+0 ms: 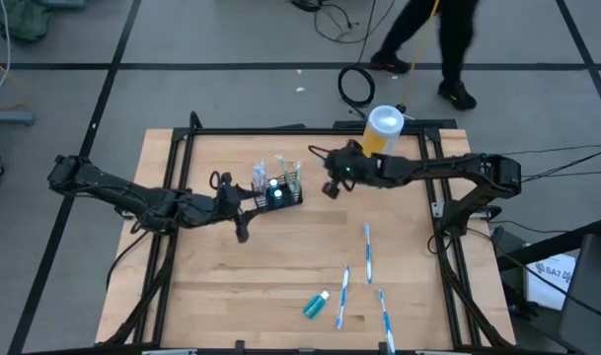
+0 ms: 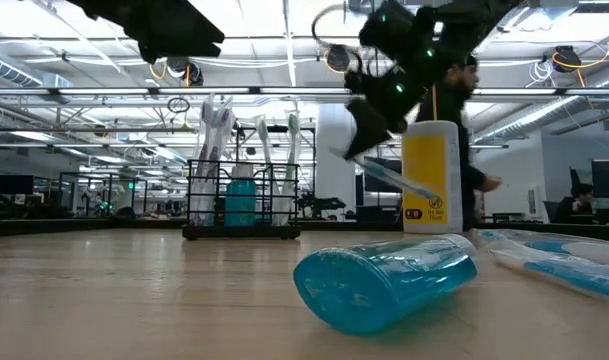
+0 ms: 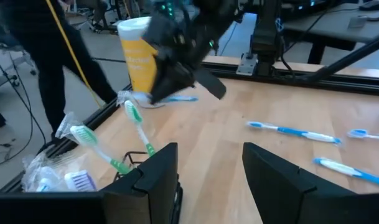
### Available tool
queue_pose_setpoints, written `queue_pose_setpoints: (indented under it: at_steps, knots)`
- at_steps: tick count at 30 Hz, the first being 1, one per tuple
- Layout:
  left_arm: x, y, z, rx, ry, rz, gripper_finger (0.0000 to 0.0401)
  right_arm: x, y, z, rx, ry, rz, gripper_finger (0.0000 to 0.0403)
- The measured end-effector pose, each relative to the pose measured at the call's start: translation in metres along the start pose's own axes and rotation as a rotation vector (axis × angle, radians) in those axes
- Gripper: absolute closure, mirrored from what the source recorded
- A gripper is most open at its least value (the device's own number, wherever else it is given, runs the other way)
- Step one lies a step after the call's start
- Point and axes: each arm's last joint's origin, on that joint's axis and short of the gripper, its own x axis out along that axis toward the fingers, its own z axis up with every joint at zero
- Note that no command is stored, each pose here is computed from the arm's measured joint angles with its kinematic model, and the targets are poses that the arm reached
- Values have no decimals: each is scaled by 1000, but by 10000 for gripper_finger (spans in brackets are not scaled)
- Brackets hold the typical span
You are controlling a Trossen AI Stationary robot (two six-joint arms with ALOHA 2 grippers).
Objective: Pick & Place toothbrushing station
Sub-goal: Put the blue toothbrush into the black mesh organizer
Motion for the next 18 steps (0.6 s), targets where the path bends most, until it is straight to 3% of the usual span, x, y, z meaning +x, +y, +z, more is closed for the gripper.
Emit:
queue_pose_setpoints:
  at_steps: [4, 10, 14, 18]
  knots:
    - [-2, -3, -1, 5, 3, -14, 212, -6, 9, 23, 23, -224, 12, 393]
    - [-5, -9, -2, -14, 4, -48, 213, -20, 11, 51, 27, -525, -110, 393]
    - [-8, -13, -2, -13, 3, -70, 212, -31, 9, 60, 95, -768, -77, 394]
    - [-10, -16, -2, -12, -1, -85, 212, -32, 5, 47, 162, -925, 5, 394]
